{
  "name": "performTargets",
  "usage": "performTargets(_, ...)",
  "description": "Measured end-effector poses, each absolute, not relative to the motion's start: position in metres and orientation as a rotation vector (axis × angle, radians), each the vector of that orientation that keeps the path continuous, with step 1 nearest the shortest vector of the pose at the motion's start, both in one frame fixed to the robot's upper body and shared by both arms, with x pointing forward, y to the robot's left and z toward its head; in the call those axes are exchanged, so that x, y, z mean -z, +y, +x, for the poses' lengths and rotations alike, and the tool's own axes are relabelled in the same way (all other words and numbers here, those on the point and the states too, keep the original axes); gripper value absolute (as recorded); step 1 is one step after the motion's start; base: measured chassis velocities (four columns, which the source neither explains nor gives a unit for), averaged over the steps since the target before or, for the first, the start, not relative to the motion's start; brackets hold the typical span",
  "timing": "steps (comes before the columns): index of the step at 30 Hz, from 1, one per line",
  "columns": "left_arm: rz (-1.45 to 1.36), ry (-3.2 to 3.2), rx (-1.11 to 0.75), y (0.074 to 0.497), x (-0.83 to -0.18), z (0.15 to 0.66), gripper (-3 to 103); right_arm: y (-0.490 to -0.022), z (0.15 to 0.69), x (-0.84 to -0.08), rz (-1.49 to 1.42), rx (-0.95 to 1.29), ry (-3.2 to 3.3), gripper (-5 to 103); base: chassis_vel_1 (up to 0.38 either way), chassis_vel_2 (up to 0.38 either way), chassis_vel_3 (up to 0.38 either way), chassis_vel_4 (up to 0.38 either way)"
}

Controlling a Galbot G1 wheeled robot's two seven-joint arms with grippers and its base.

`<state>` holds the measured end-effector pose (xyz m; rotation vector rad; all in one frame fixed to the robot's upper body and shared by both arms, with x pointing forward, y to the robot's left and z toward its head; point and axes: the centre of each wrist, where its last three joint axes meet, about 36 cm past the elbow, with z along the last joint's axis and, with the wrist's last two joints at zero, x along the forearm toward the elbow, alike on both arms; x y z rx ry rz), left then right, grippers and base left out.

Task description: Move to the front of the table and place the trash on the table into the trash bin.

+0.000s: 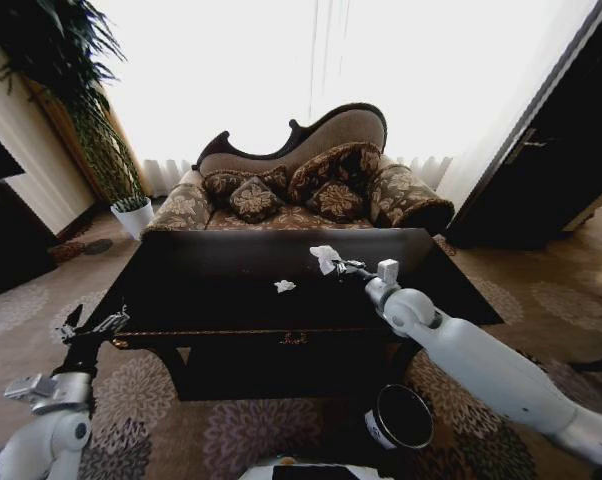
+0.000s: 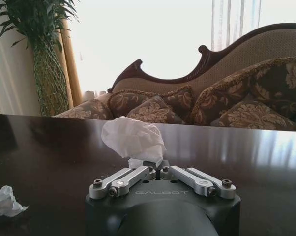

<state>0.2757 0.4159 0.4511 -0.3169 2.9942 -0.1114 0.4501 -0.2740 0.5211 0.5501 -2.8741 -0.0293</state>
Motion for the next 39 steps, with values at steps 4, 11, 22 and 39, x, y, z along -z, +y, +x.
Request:
performTargets(4, -0.297, 2.991, 0.118, 0.416, -0.451, 0.282, 100, -0.289, 0.419, -0.527, 0.511, 0.089, -2.897, 0, 0.000, 0.000, 0.000, 0.000)
performTargets(11, -0.261, 2.983, 0.142, 0.414, -0.450, 0.292, 100, -0.305, 0.357, -0.537, 0.429, 0.232, -2.949, 0, 0.000, 0.000, 0.000, 0.000)
performTargets(22, -0.201, 2.976, 0.168, 0.405, -0.449, 0.301, 100, -0.328, 0.285, -0.545, 0.219, 0.323, -3.096, 0, 0.000, 0.000, 0.000, 0.000)
performTargets(39, -0.243, 2.953, 0.202, 0.405, -0.445, 0.295, 100, -0.320, 0.219, -0.501, -0.168, 0.563, -3.264, 0, 0.000, 0.000, 0.000, 0.000)
